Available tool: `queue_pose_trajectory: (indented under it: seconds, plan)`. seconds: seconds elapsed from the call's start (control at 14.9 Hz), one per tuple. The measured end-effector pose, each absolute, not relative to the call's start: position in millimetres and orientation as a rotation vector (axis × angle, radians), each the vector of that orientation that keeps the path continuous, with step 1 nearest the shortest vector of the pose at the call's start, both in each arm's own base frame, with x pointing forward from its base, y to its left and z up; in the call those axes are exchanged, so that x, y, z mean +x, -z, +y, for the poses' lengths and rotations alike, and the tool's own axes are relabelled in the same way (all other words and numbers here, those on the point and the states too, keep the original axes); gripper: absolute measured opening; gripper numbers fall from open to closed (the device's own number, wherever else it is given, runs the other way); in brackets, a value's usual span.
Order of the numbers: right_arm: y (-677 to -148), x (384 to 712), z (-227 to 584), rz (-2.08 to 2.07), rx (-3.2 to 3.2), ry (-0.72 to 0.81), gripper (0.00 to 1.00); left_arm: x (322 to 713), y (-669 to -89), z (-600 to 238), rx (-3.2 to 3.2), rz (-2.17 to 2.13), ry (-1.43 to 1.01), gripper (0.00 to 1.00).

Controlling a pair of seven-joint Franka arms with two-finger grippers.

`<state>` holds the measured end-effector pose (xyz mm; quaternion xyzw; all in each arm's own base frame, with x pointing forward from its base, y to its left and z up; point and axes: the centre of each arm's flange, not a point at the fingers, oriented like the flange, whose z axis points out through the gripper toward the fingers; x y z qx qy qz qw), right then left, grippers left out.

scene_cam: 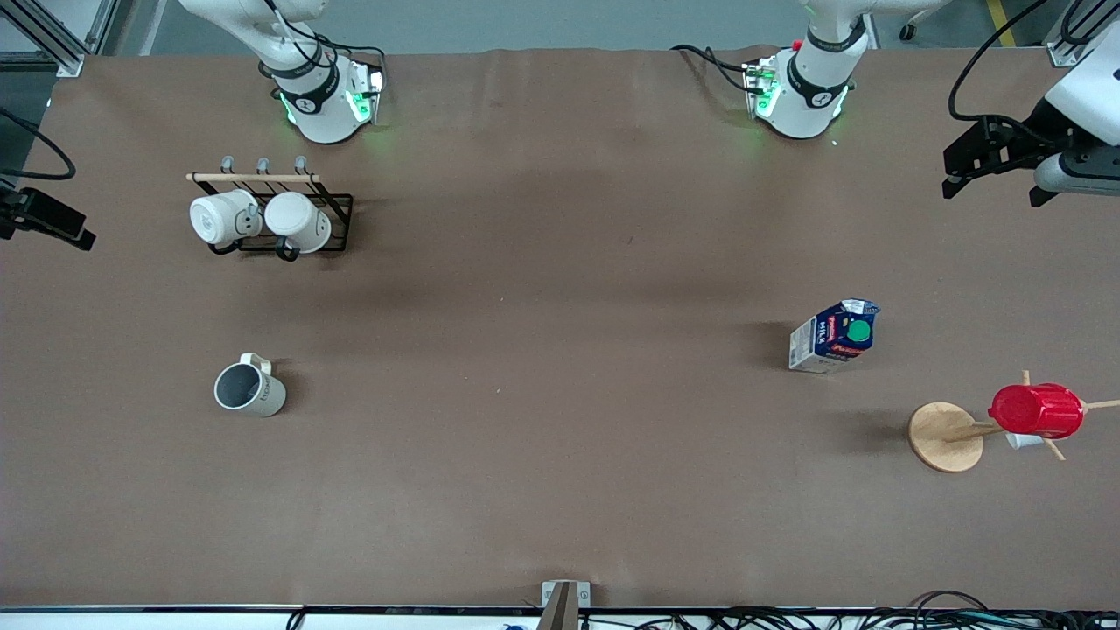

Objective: Place cup and milk on table

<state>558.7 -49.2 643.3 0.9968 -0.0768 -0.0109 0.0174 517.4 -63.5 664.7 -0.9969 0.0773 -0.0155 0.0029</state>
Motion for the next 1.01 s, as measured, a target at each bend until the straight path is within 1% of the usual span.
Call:
queue_pose_trajectory:
  seconds: [0.4, 0.6, 0.67, 0.81, 1.01]
  plan:
    - [-643, 559, -50, -0.24, 3.097, 0.035, 1.0, 522, -658, -63, -3.13, 0.239, 0.027, 1.0]
    - [-633, 564, -53, -0.225, 3.099, 0.049, 1.0, 541, -633, -62, -3.135, 0.191, 0.013, 1.0]
    - [-622, 572, -55, -0.198, 3.103, 0.056, 1.0, 550, -620, -63, -3.137, 0.154, 0.019, 1.0]
    - [-583, 597, -65, -0.131, 3.114, 0.067, 1.0, 566, -578, -66, -3.141, 0.057, 0.022, 1.0]
    - [-495, 637, -85, -0.079, 3.118, 0.091, 1.0, 576, -500, -77, -3.146, 0.012, 0.059, 1.0]
